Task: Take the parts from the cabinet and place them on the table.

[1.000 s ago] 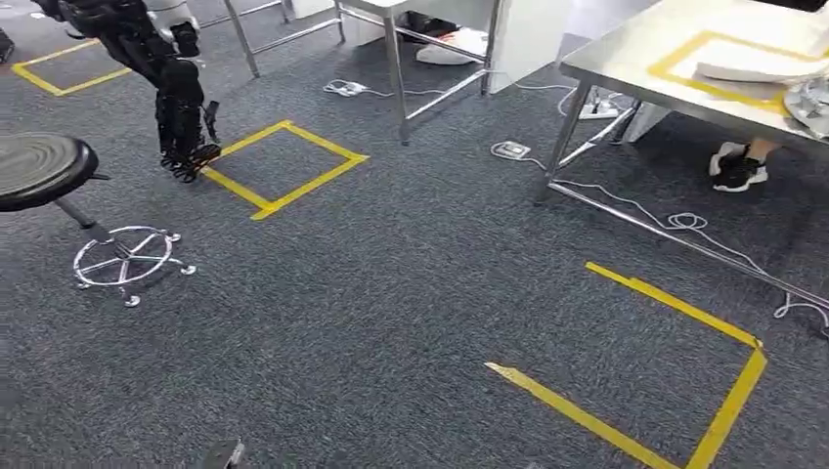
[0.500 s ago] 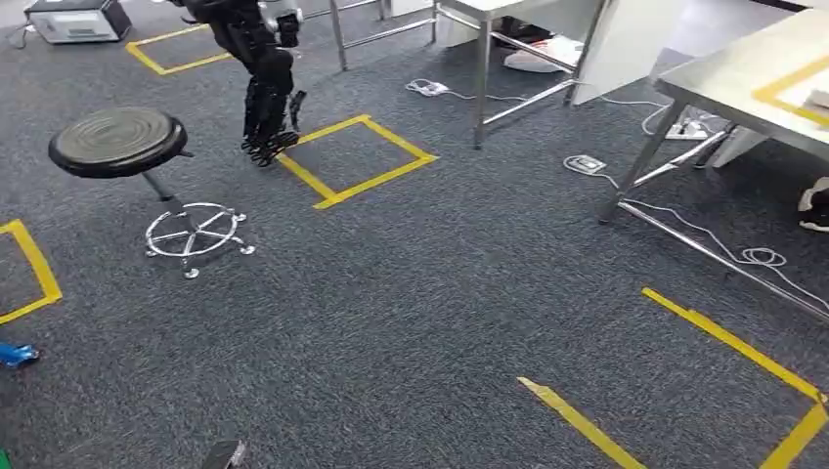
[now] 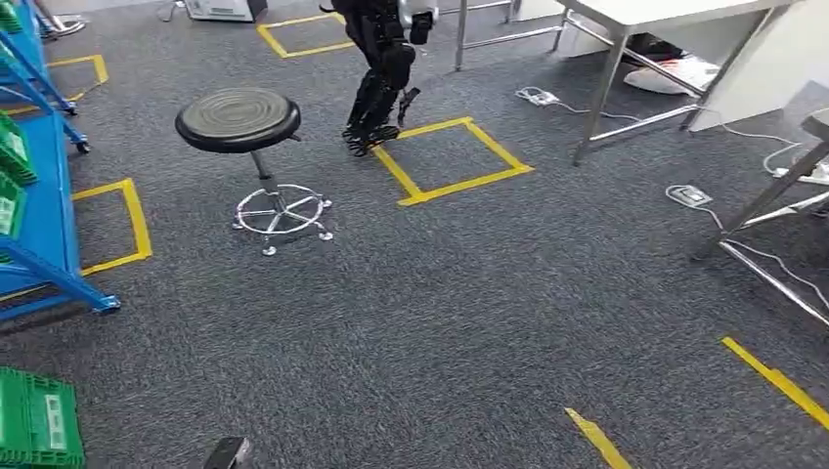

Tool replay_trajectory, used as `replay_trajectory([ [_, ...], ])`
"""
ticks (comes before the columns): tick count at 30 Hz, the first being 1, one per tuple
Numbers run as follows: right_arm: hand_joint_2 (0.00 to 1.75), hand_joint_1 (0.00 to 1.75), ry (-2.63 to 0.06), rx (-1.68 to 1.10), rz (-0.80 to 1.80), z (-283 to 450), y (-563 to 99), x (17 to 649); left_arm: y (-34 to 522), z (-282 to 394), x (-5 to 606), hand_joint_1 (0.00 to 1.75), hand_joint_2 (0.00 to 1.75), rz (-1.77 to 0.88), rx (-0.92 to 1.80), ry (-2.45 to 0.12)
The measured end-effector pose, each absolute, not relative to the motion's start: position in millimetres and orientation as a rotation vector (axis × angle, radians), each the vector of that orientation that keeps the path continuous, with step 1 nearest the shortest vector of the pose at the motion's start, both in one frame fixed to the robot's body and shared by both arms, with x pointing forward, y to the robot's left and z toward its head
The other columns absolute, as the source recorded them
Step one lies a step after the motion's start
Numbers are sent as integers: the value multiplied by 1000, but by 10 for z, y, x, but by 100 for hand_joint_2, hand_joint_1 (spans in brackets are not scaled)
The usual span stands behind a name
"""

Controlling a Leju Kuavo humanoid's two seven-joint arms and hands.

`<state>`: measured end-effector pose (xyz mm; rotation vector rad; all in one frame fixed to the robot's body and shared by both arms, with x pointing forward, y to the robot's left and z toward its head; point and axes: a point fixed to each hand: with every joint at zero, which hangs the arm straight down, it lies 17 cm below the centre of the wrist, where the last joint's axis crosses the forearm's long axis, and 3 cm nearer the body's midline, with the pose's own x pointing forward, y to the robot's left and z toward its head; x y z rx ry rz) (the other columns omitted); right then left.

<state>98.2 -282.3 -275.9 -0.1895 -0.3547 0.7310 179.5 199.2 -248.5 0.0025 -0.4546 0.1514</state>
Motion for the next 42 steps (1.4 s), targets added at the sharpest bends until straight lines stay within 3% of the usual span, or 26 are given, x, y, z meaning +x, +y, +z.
replay_trajectory([
  [42, 0, 0, -359, -182, 736, -2761, -2827, 956, 1987, -2483, 1810, 0, 0, 127, 1, -454],
])
